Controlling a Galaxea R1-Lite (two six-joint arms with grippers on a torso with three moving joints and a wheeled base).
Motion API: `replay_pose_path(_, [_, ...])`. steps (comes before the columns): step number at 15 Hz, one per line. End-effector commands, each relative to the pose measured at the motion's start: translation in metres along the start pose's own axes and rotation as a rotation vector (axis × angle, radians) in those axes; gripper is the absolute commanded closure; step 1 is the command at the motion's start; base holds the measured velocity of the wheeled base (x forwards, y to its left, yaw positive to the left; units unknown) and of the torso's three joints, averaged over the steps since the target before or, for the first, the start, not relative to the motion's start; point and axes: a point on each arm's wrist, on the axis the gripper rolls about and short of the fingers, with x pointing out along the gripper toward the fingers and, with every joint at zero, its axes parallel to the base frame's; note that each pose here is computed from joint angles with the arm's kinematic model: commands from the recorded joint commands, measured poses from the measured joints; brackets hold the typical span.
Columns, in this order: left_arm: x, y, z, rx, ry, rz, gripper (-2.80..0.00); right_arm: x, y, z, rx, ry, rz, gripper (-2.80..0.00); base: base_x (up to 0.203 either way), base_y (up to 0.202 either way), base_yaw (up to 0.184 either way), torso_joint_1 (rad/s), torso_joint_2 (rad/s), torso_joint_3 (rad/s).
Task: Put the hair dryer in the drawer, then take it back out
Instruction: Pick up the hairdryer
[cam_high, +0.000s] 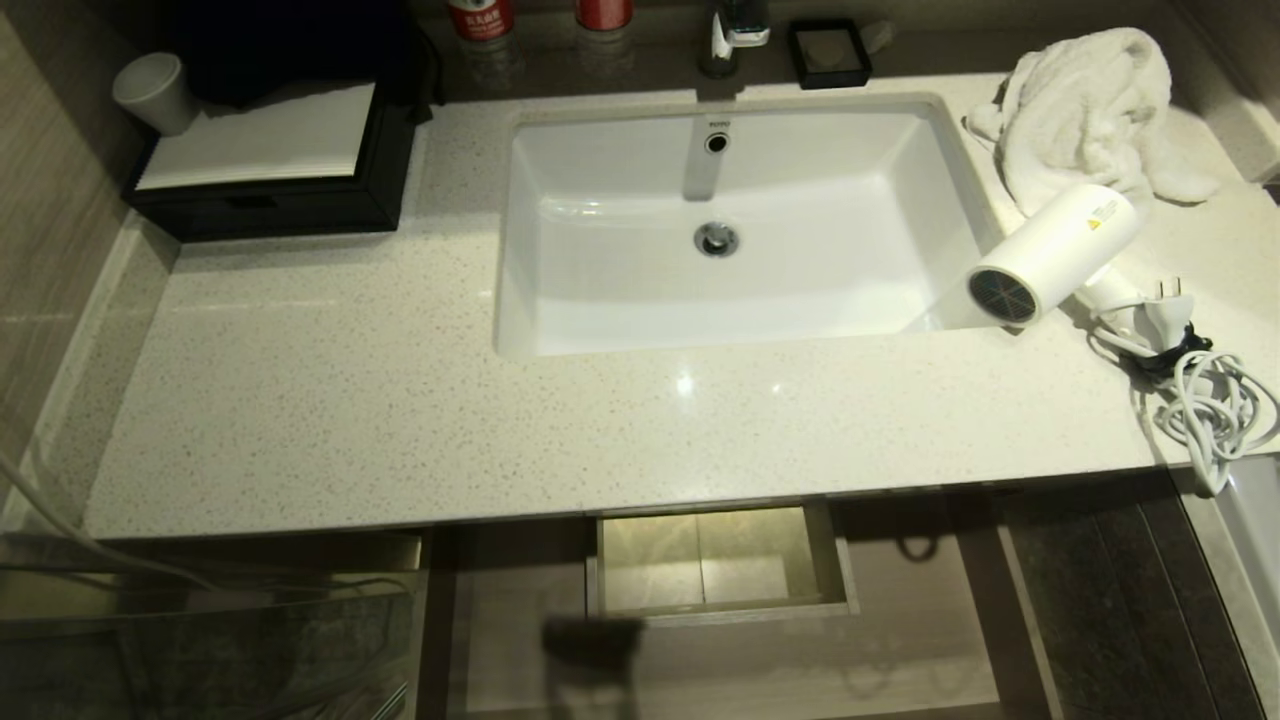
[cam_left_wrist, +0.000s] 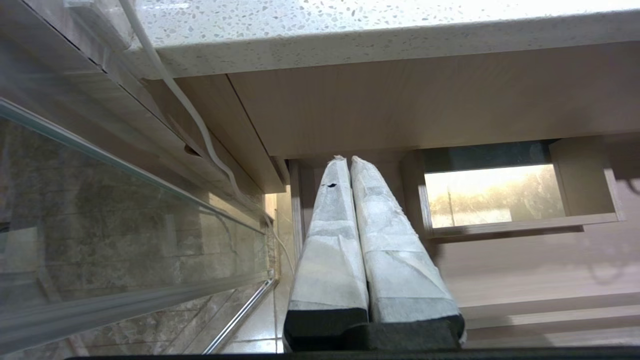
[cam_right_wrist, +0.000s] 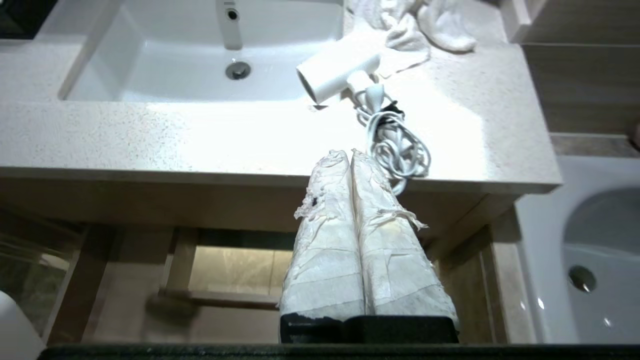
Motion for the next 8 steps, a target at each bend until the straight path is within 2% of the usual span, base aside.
replay_pose_path(1, [0.0, 0.0, 0.0, 0.0, 0.0, 0.0, 0.0, 0.046, -0.004, 0.048, -0.017, 0.208, -0.025, 0.0, 0.0, 0.0, 0.0, -0.032, 0.05, 0.033])
replay_pose_path(3, [0.0, 0.0, 0.0, 0.0, 0.0, 0.0, 0.0, 0.09, -0.005, 0.063, -0.045, 0.37, -0.096, 0.0, 0.0, 0.0, 0.0, -0.022, 0.04, 0.019])
replay_pose_path(5, [0.0, 0.0, 0.0, 0.0, 0.0, 0.0, 0.0, 0.127, -0.004, 0.065, -0.077, 0.505, -0.165, 0.0, 0.0, 0.0, 0.0, -0.013, 0.03, 0.017])
replay_pose_path(8, [0.0, 0.0, 0.0, 0.0, 0.0, 0.0, 0.0, 0.171, -0.001, 0.053, -0.092, 0.661, -0.172, 0.0, 0.0, 0.0, 0.0, -0.007, 0.01, 0.002])
